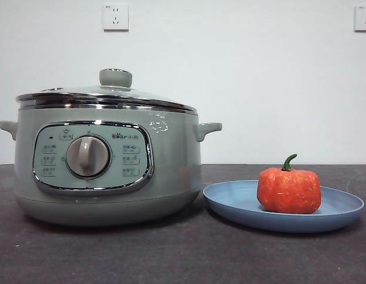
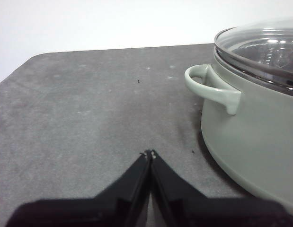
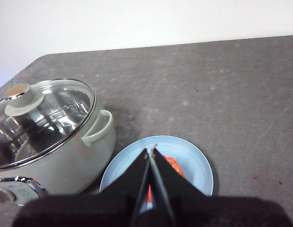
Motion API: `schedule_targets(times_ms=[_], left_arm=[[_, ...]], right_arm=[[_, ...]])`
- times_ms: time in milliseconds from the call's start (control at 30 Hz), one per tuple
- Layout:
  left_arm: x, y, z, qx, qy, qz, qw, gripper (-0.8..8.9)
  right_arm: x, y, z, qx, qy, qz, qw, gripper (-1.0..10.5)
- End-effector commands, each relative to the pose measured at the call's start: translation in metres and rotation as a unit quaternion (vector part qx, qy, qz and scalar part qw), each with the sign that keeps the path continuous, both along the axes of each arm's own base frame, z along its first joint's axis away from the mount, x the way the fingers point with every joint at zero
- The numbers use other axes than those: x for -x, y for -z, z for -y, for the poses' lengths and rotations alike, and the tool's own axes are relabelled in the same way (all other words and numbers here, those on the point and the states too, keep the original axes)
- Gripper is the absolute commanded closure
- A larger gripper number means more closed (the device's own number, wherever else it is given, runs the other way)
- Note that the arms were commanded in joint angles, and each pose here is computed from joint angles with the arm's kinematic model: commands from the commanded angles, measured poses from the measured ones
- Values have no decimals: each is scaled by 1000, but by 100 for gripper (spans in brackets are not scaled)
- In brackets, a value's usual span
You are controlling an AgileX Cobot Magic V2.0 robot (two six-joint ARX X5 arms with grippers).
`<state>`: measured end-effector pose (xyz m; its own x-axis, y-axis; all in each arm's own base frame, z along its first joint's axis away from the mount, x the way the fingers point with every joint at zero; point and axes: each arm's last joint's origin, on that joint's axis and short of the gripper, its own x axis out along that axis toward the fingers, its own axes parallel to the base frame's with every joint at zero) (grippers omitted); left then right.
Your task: Take the pumpkin out from the steamer,put the pumpkin in the blue plate,close the lid
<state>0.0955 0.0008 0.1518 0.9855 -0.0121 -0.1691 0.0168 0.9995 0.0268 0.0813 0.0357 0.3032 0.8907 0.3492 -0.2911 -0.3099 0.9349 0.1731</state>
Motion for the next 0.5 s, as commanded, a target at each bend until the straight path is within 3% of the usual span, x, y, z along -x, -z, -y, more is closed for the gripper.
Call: schedule_targets(times_ms=[33, 267, 500], left_arm=[[0, 5, 0, 5, -2, -8, 1000, 817], [0, 5, 0, 5, -2, -8, 1000, 817], [0, 5, 0, 5, -2, -8, 1000, 817]], right_arm=[[0, 0, 0, -5, 2, 0, 1000, 963], [0, 0, 0, -4, 2, 2, 1000, 963], [6, 14, 7, 101, -1, 51, 994, 963]])
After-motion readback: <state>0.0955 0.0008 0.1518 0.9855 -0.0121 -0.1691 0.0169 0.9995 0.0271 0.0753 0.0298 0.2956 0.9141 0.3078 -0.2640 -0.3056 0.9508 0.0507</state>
